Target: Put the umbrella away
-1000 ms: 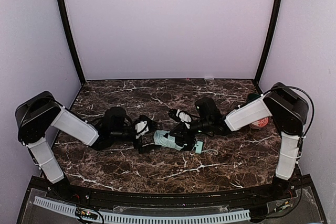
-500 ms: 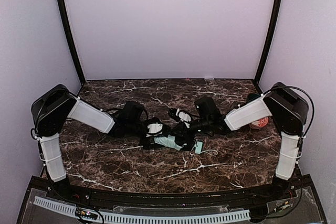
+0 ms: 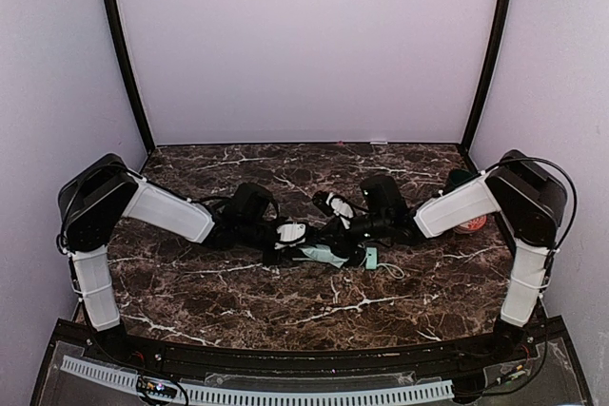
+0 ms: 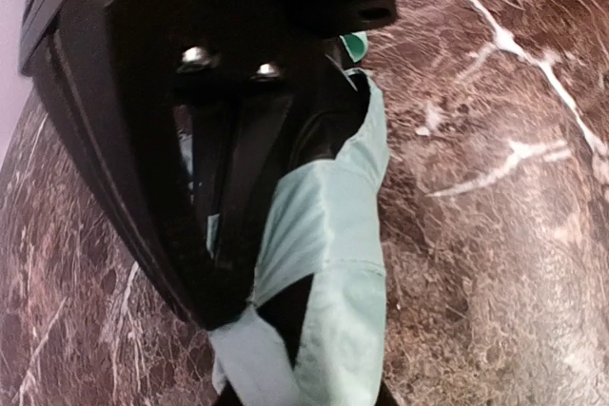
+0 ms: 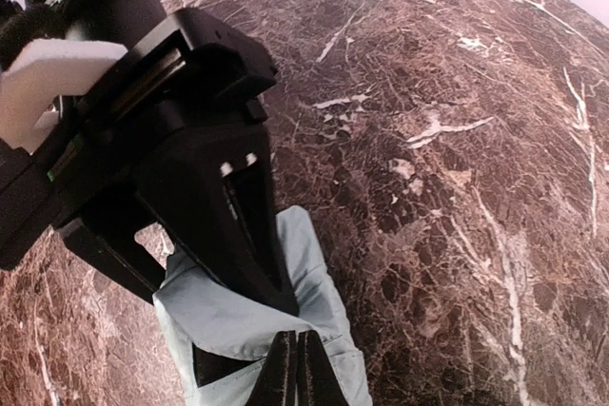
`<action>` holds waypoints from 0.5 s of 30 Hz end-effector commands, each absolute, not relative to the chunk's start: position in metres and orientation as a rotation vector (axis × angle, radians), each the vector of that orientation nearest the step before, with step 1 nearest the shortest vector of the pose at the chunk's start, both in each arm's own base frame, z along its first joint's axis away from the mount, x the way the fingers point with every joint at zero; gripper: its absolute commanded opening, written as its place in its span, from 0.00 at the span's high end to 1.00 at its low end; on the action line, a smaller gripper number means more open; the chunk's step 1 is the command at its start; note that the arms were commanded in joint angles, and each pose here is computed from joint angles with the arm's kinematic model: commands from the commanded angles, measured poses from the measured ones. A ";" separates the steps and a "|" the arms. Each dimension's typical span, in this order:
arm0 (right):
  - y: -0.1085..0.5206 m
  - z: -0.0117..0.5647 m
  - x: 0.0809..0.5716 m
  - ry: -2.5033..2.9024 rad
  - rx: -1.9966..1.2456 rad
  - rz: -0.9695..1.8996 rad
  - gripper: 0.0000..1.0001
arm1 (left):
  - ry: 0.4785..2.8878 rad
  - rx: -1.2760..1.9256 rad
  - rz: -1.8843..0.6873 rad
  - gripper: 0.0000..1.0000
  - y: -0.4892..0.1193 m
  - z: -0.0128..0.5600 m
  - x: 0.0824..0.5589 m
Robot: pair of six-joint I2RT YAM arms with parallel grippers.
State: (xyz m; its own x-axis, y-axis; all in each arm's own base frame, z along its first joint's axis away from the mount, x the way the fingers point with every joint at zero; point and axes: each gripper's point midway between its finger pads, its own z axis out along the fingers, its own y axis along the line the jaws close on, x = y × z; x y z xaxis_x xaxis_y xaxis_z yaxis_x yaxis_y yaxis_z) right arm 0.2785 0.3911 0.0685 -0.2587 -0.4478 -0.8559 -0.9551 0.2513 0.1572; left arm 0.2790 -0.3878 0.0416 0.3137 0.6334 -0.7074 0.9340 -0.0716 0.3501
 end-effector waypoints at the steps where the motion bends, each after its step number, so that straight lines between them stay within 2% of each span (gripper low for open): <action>1: 0.406 0.100 0.277 1.741 -1.218 1.028 1.00 | 1.585 1.874 -0.518 0.94 -0.367 -0.013 0.249; 3: 0.407 0.108 0.286 1.733 -1.177 1.045 1.00 | 1.571 1.895 -0.513 1.00 -0.365 -0.014 0.247; 15: 0.409 0.150 0.323 1.660 -1.097 0.992 1.00 | 1.542 1.992 -0.558 1.00 -0.354 -0.025 0.226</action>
State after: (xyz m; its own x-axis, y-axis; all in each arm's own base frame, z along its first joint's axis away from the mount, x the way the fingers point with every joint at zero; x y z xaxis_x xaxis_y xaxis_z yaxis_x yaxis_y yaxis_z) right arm 0.3024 0.3891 0.0881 -0.3533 -0.3605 -0.8633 -0.9144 0.3281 0.2371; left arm 0.2784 -0.3895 0.0444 0.3466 0.6119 -0.7109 0.9196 -0.0721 0.3862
